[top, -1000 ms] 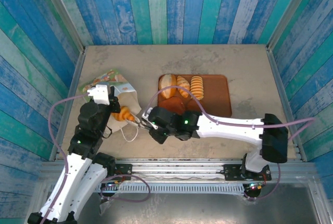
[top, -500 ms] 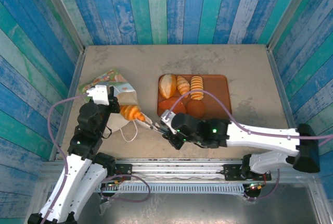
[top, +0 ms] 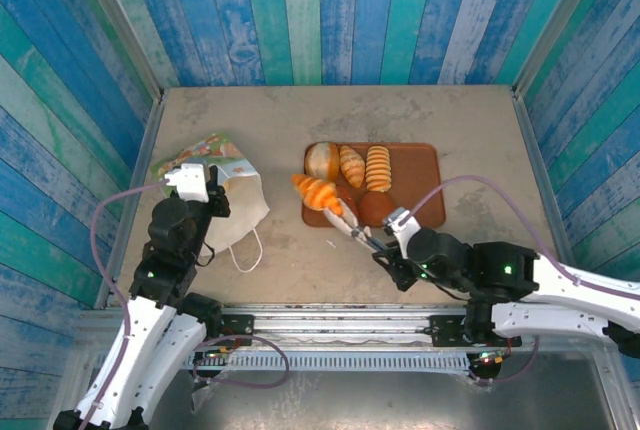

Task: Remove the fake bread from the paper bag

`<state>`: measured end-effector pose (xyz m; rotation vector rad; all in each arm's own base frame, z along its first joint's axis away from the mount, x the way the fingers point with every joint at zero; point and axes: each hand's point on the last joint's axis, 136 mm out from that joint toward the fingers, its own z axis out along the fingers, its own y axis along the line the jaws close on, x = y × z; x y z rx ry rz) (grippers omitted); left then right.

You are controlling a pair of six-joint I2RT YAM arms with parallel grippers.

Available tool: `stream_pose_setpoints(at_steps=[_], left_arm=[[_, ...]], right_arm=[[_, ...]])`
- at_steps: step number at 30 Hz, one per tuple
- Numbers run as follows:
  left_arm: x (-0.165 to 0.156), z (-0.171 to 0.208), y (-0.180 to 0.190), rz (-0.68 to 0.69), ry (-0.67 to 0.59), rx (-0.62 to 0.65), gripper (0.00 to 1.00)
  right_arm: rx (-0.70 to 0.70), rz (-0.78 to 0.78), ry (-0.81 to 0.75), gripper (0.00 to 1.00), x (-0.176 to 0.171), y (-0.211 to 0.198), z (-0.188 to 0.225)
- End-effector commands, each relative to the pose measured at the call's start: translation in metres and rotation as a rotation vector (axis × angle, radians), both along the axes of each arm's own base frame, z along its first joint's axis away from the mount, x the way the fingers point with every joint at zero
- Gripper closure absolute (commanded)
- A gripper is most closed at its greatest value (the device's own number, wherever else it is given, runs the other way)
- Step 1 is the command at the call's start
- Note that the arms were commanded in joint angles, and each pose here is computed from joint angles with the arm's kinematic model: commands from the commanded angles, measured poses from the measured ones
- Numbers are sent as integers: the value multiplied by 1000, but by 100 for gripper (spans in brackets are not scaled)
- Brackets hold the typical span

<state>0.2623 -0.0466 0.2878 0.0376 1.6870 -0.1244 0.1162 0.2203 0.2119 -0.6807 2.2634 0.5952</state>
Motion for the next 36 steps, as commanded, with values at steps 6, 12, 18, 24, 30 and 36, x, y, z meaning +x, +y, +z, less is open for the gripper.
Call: stream_pose_setpoints(at_steps=[6, 12, 18, 24, 30, 36], left_arm=[[-4, 13, 4, 17, -34, -25, 100], [-4, 14, 4, 18, -37, -26, 100], [-5, 14, 4, 19, -38, -28, 100], [-5, 13, 4, 17, -37, -25, 100], [-5, 13, 6, 25, -36, -16, 100], [-5, 11, 6, 29, -34, -7, 100]], right_arm=[[-95, -262, -97, 76, 31, -55, 7], [-165, -419, -39, 75, 56, -86, -2], [-141, -530, 69, 72, 74, -114, -24], [-53, -460, 173, 72, 90, -106, -40], [-110, -499, 207, 72, 110, -114, -58], [-147, -484, 240, 70, 127, -115, -73]])
